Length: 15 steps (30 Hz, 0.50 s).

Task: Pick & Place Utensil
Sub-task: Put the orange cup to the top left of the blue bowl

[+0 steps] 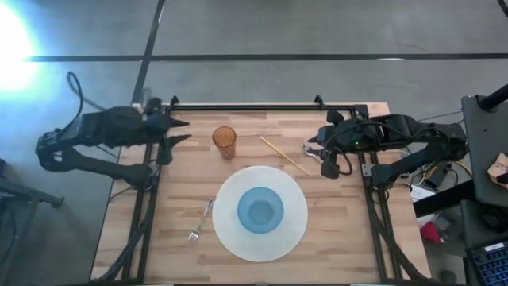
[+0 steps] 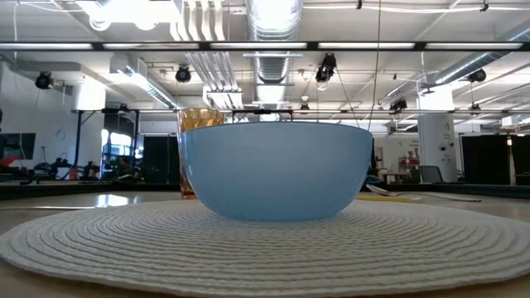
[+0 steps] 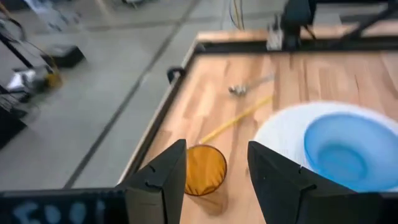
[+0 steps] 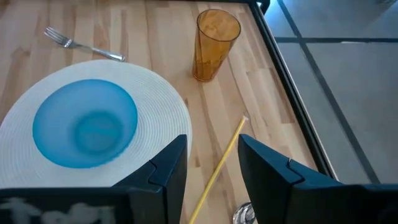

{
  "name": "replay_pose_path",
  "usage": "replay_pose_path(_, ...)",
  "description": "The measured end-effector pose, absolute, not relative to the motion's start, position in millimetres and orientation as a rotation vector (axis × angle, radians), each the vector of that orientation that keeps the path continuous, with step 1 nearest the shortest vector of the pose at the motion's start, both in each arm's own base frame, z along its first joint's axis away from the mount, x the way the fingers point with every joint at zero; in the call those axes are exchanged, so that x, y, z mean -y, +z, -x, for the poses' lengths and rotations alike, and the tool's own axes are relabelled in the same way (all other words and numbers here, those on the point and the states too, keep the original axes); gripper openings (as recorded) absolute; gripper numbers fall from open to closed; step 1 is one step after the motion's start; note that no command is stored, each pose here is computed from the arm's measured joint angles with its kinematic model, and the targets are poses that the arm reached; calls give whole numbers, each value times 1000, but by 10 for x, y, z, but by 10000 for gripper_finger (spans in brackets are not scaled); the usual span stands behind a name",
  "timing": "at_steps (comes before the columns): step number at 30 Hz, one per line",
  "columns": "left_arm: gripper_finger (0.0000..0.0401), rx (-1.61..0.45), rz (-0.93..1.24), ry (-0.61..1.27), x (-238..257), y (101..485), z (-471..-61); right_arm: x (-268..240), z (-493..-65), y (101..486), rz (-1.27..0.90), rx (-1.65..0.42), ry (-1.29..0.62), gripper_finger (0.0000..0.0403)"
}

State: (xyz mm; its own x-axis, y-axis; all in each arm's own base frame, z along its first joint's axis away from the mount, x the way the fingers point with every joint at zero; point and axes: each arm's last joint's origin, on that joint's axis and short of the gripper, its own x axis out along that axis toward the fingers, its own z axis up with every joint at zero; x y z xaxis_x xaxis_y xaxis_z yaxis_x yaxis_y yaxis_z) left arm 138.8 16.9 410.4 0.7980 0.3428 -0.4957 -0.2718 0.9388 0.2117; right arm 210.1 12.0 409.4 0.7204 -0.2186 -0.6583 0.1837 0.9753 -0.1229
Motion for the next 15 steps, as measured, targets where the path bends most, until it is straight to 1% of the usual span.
replay_pose_path(6,165,-709,-80,213,-514,4044,-1721,-119,-2075,4135,44,-717,-223,130)
replay_pose_path(10,165,-809,-50,110,-742,3840,-1957,-116,-2049,4152,37,-710,-224,132)
replay_pose_path(15,165,-956,-97,39,-874,3618,-2157,-113,-2015,4157,28,-713,-228,139)
